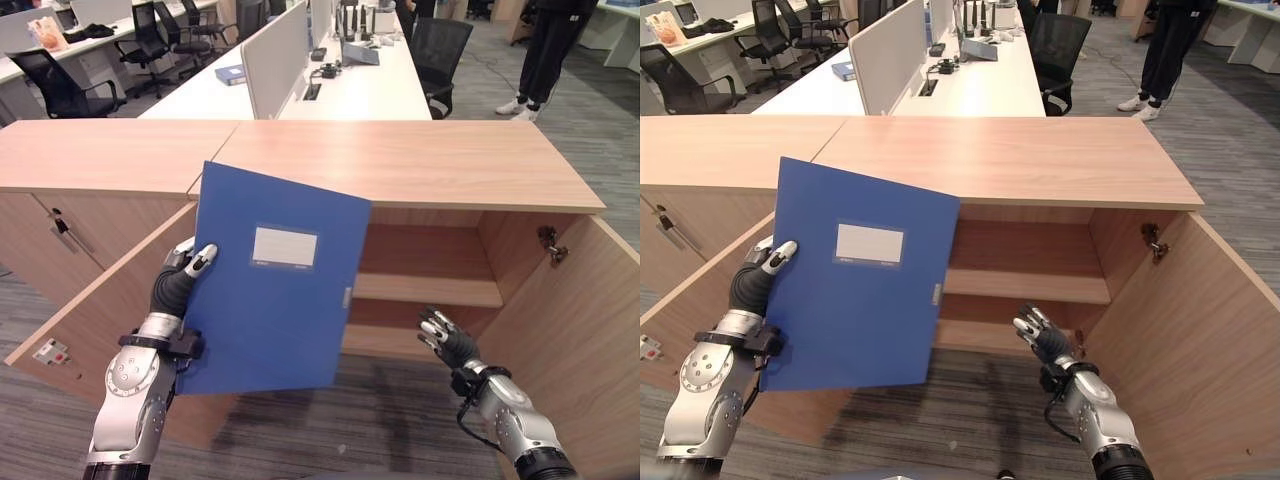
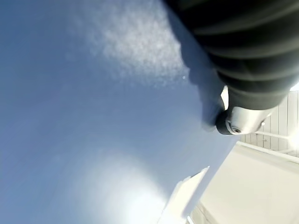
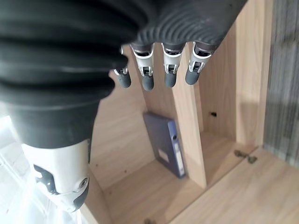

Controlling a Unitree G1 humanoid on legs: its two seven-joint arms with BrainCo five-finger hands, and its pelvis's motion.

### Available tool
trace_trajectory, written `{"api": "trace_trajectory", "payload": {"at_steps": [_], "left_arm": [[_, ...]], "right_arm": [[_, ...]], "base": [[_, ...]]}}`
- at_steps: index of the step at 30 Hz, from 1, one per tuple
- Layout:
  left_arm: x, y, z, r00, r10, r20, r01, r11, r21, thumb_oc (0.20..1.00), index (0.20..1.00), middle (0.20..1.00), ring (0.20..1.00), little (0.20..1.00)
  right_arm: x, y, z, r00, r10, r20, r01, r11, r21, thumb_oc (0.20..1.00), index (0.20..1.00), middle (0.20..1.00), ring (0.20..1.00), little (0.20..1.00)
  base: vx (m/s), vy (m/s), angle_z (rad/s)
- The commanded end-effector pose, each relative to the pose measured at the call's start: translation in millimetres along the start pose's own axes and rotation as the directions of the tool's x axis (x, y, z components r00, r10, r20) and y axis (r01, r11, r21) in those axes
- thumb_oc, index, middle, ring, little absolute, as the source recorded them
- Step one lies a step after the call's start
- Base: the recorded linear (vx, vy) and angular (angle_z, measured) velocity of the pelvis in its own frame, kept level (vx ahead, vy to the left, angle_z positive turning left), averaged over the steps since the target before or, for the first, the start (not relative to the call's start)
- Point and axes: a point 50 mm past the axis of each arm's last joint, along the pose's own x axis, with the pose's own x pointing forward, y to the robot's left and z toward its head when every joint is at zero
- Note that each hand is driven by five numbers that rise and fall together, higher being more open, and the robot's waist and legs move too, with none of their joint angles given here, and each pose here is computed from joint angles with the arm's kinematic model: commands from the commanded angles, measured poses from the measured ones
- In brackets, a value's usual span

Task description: Put the empty folder in the office cabinet

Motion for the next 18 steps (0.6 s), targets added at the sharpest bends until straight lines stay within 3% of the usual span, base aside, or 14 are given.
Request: {"api": "trace_trajectory", "payload": {"at_steps": [1,9,18], "left_arm": [[7,4,42,0.971,0.017,0.237,-0.04,0.995,0.093,0.2,0.2,0.2,0.2,0.2],[7,3,35,0.975,0.046,0.216,-0.061,0.996,0.064,0.2,0.2,0.2,0.2,0.2],[19,-24,28,0.977,-0.091,0.195,0.092,0.996,0.0,0.2,0.2,0.2,0.2,0.2]], "right_arm": [[14,17,35,0.983,0.057,0.173,-0.055,0.998,-0.016,1.0,1.0,1.0,1.0,1.0],[11,29,44,0.968,0.116,0.225,-0.117,0.993,-0.009,1.0,1.0,1.0,1.0,1.0],[17,61,61,0.929,0.281,0.243,-0.264,0.959,-0.098,1.0,1.0,1.0,1.0,1.0]], "base": [[0.0,0.0,0.0],[0.0,0.0,0.0],[0.0,-0.001,0.0]]}}
